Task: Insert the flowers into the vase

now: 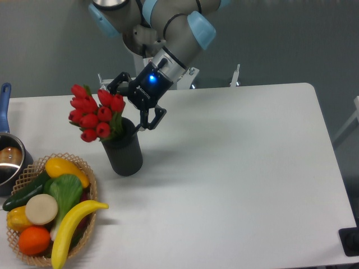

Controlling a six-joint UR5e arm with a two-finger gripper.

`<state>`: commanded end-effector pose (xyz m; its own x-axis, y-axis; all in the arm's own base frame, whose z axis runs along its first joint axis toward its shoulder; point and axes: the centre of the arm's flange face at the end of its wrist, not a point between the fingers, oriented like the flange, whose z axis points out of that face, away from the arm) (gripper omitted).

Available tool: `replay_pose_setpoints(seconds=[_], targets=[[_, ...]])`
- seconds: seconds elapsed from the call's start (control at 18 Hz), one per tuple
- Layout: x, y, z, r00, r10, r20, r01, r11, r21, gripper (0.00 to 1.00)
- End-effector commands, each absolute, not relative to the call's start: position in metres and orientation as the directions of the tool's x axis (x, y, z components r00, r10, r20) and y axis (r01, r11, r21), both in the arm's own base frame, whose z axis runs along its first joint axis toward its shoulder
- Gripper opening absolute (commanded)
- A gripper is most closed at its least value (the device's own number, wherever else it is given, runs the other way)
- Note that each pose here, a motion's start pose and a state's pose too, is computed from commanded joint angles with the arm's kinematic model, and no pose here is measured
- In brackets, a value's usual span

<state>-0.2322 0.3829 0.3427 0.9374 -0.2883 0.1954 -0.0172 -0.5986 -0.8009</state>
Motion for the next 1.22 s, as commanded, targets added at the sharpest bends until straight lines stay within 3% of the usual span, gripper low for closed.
replay_pose_setpoints(seconds=[0.22, 0.44, 0.83, 1.22], targets=[[-0.239, 0.376, 0.345, 0.949, -0.260, 0.179, -0.021, -0.618, -0.786, 1.00], [-0.251, 0.356, 0.352, 0.976, -0.193, 0.104, -0.059, -0.688, -0.723, 1.00], [-0.291, 0.320, 0.366, 0.993, -0.062, -0.106, -0.102, -0.894, -0.437, 1.00], [-0.394, 0.319, 0.366, 0.988, 0.008, -0.157, -0.039, -0.954, -0.296, 1.00]])
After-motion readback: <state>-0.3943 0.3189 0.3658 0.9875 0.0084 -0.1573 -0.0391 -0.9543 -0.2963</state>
